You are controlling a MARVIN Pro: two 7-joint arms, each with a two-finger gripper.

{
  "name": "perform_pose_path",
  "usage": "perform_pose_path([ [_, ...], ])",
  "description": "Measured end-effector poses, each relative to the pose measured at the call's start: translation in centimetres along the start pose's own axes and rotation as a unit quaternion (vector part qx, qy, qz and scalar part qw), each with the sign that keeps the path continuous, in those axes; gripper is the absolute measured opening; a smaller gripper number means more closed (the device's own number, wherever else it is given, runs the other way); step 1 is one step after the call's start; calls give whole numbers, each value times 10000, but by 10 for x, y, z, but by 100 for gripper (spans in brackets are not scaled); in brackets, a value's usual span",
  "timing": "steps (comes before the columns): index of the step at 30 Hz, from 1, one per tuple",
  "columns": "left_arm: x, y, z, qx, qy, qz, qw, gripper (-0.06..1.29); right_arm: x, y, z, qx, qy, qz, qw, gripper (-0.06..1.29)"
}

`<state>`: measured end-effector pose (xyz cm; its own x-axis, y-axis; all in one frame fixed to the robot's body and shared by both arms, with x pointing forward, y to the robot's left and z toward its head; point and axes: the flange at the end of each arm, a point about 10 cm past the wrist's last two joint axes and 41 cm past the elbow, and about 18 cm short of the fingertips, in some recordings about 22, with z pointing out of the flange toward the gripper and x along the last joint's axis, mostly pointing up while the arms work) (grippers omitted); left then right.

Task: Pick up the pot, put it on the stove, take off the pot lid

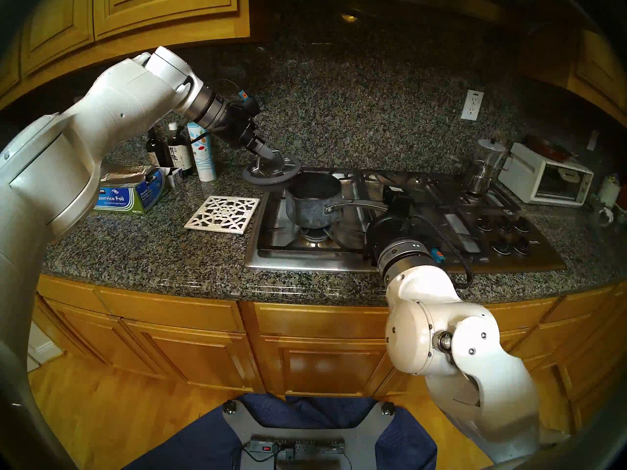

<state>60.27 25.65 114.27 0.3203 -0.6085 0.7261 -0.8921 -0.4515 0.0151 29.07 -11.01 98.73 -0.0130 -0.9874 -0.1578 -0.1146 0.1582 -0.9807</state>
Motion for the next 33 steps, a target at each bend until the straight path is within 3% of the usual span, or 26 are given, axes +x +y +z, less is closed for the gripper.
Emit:
perform_pose_path([
  [33, -57, -35, -35, 453, -139, -33, 9989, -2, 0, 0, 0, 0, -1, 1, 10000, 124],
])
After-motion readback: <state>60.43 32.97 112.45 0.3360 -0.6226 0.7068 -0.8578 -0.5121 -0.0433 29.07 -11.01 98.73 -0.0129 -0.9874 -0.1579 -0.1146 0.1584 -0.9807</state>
